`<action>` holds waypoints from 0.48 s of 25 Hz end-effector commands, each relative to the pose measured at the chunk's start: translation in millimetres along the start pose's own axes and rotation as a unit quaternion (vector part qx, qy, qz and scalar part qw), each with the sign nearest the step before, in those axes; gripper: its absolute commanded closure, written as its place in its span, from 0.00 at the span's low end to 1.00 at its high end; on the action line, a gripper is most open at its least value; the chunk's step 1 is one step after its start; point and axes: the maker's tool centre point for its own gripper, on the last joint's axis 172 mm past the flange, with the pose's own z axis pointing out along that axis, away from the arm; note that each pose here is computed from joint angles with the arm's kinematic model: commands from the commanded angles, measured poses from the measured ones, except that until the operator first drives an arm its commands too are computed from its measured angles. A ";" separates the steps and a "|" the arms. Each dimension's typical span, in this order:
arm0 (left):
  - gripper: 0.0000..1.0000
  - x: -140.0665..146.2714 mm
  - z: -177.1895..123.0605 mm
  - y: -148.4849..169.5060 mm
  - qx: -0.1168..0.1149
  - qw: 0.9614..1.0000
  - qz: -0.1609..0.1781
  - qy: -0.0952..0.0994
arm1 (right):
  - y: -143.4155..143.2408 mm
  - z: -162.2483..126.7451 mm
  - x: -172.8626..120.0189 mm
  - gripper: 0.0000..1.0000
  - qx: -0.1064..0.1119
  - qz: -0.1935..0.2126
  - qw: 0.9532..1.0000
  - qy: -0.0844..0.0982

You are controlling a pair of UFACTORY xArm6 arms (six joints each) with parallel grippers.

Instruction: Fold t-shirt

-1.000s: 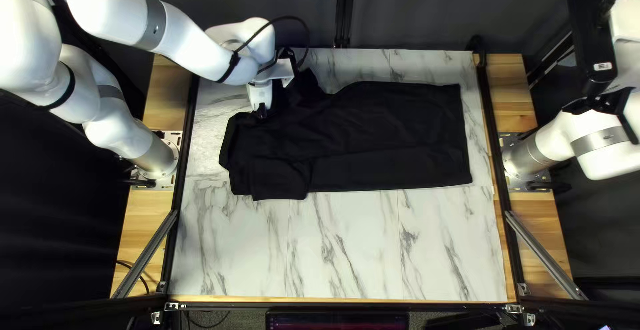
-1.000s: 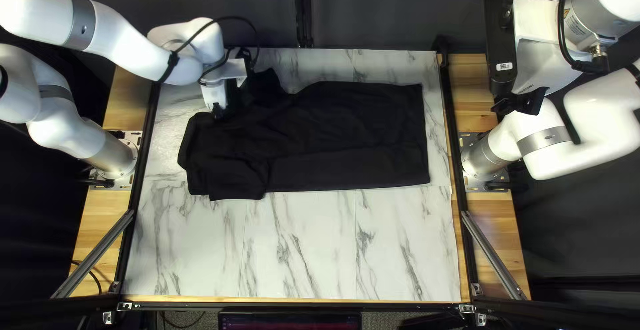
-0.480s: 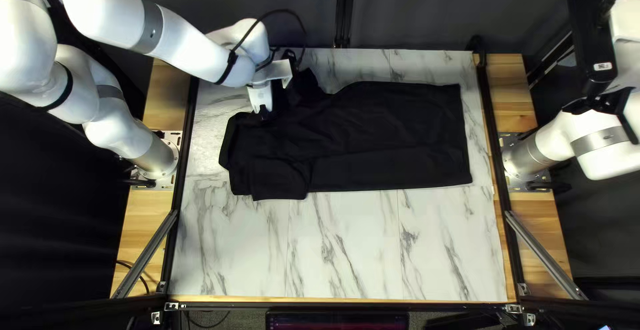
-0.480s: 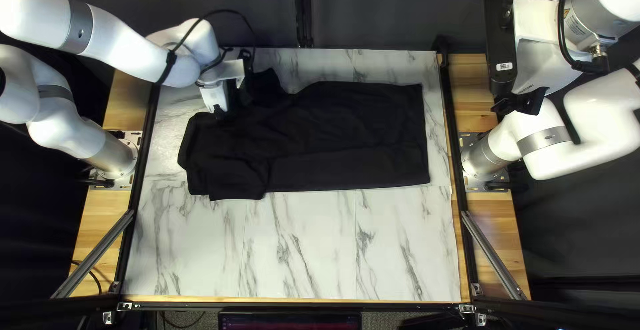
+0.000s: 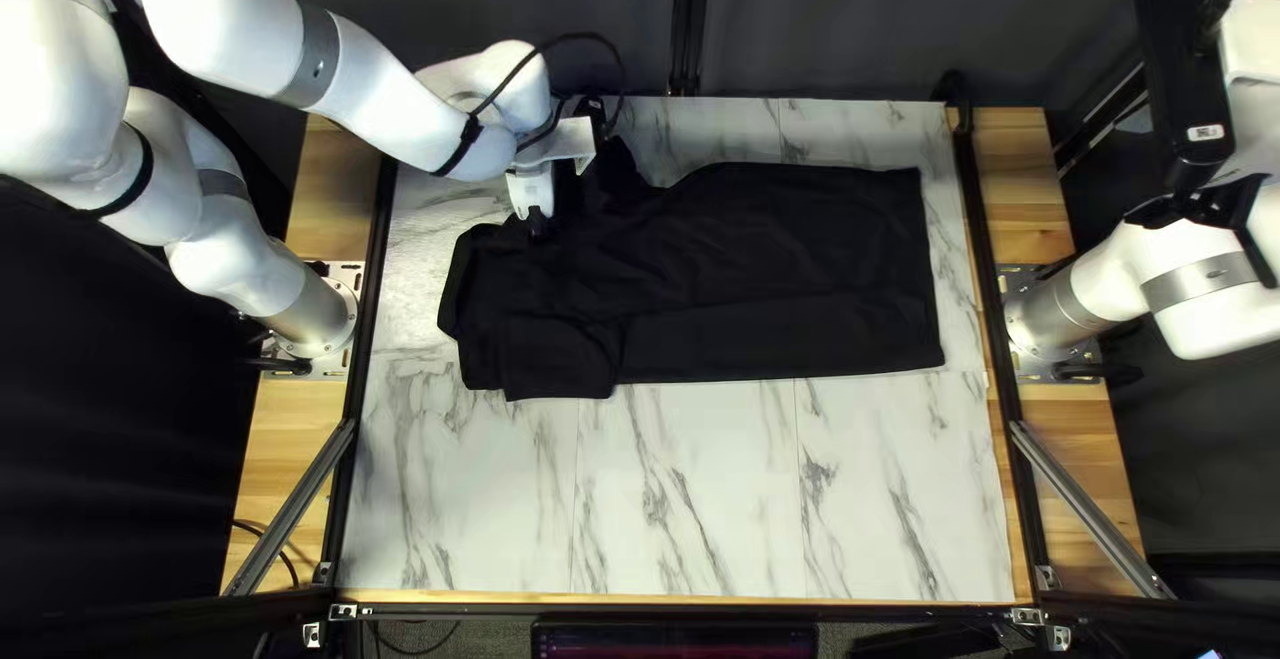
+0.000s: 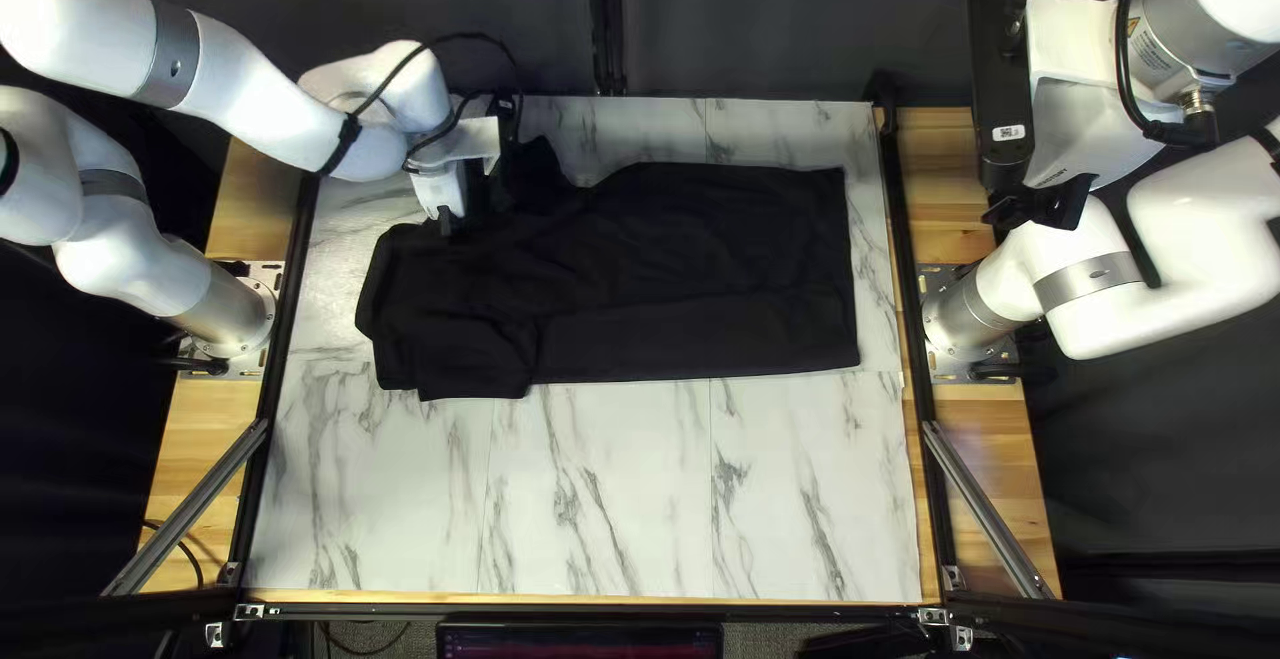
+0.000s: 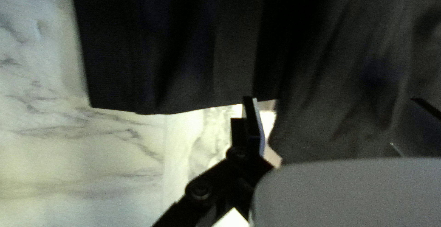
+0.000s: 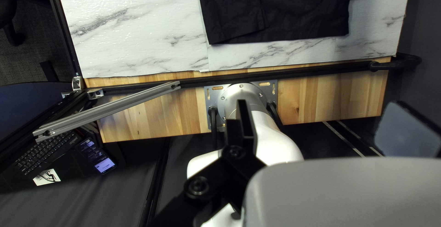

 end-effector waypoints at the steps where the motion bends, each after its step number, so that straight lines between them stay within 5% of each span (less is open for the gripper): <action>1: 0.96 5.5 7.8 -5.7 -0.005 1.000 0.003 -0.007 | 0.0 0.0 0.0 0.00 0.000 0.000 1.000 0.000; 12: 1.00 6.3 -18.7 12.5 0.005 1.000 0.015 -0.008 | 0.0 0.0 0.0 0.00 0.000 0.000 1.000 0.000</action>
